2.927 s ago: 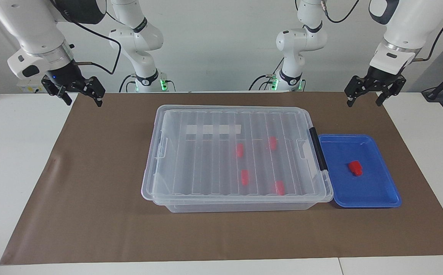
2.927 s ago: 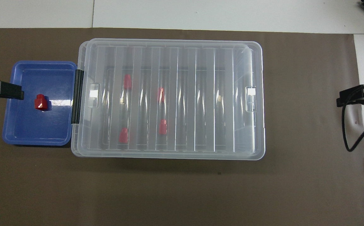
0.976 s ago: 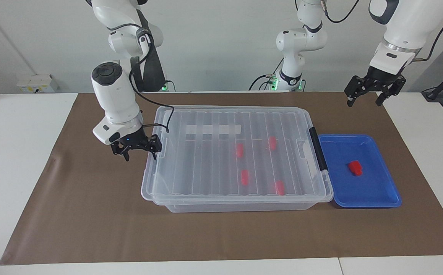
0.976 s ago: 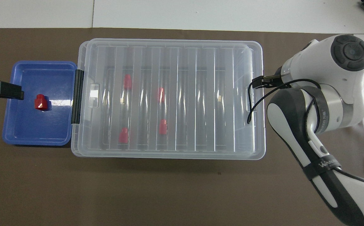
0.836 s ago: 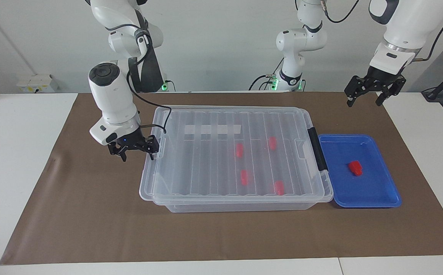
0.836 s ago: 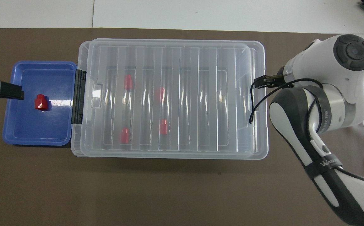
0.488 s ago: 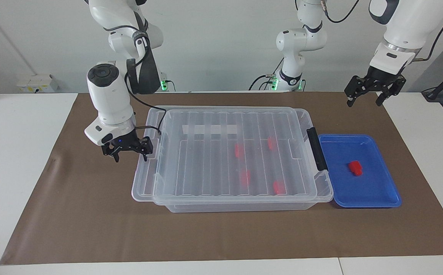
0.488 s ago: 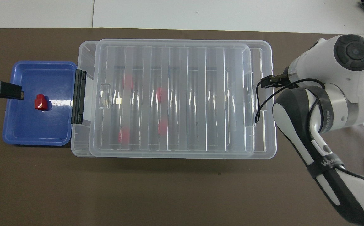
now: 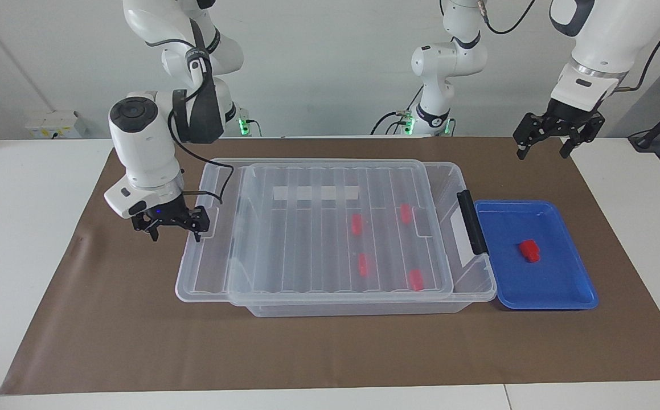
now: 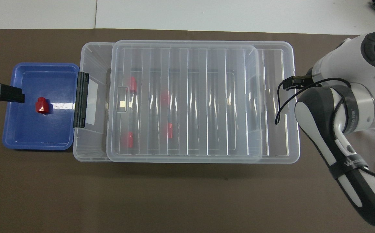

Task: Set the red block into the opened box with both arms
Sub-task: 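Slide the clear lid away from the left gripper with the right gripper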

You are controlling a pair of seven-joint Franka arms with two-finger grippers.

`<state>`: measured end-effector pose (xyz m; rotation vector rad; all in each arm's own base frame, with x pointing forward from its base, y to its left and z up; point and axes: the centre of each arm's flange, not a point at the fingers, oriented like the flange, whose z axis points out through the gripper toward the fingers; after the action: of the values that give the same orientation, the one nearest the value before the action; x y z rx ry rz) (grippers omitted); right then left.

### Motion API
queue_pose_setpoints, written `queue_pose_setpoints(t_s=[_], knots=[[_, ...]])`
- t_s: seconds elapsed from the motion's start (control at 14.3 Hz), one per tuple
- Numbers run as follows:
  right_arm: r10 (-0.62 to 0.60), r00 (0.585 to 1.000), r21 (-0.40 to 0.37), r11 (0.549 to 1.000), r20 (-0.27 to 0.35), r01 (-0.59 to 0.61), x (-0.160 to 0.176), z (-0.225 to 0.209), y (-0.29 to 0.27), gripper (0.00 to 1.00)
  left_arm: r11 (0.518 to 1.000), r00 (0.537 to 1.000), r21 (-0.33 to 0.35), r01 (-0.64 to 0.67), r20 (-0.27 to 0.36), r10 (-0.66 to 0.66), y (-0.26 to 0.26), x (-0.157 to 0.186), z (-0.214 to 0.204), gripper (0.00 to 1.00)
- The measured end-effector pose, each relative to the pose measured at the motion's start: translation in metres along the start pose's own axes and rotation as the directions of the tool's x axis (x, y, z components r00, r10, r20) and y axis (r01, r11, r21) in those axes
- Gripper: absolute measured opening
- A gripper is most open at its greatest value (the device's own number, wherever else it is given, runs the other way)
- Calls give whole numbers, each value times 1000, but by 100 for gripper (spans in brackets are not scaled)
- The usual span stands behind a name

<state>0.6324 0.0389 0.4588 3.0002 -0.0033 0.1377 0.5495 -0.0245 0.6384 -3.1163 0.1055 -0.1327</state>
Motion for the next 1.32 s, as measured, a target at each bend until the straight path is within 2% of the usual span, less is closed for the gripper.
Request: queue_pose_setpoints(t_s=[0.42, 1.32], knots=[[16, 999, -58, 998, 43, -13, -4, -2, 27, 100, 1000, 1000, 0, 0, 0, 0, 0, 0, 0, 100], [8, 998, -131, 991, 58, -1, -4, 1, 70, 100, 1000, 1000, 0, 0, 0, 0, 0, 0, 0, 100]])
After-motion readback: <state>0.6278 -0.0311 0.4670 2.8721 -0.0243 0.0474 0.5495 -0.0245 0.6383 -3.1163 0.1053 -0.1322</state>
